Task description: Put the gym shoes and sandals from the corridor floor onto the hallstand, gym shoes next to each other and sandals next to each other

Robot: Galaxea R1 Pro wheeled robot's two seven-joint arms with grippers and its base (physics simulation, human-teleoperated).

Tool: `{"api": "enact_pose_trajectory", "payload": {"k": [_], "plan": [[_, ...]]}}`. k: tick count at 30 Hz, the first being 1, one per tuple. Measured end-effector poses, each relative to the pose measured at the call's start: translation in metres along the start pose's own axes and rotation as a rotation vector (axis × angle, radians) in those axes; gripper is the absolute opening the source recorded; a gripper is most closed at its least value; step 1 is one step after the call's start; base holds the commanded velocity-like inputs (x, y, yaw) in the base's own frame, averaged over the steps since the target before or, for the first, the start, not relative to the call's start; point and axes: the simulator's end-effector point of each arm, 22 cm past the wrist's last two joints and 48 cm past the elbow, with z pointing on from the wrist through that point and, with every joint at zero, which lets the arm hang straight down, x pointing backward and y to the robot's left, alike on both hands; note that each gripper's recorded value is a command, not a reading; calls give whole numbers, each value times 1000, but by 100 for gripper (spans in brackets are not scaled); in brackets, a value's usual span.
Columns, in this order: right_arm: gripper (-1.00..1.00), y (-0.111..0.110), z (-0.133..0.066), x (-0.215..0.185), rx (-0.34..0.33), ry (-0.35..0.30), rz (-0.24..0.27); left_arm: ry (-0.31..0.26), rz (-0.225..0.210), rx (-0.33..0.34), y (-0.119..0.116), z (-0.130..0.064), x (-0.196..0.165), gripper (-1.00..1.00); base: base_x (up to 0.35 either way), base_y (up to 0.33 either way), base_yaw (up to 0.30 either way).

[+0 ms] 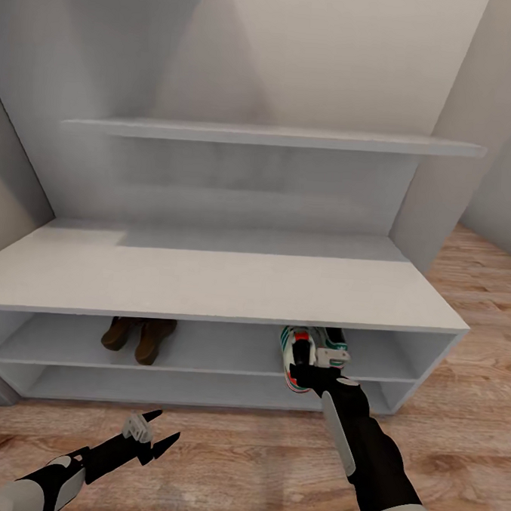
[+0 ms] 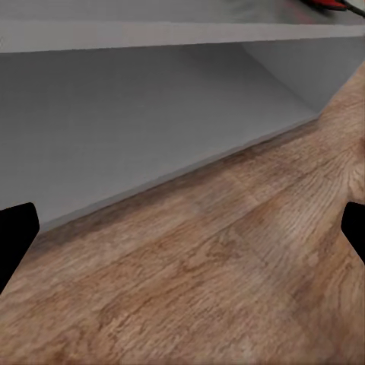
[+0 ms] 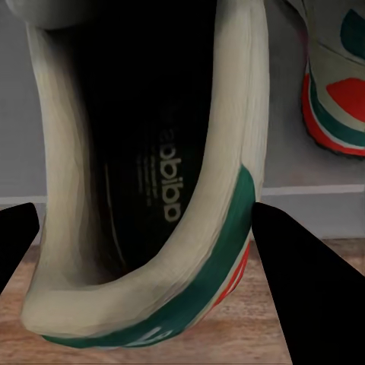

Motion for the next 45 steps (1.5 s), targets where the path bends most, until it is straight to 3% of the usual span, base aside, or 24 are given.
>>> {"api": "enact_pose_trajectory", "payload": {"k": [36,45], "plan": [[-100,0,0,-1,0,-1,1,0,0,0,0,0,0,100,48,-14,0],[-100,-1,10,14,1,27,3,22,-19,1,1,2,15,100,0,0,0]]}}
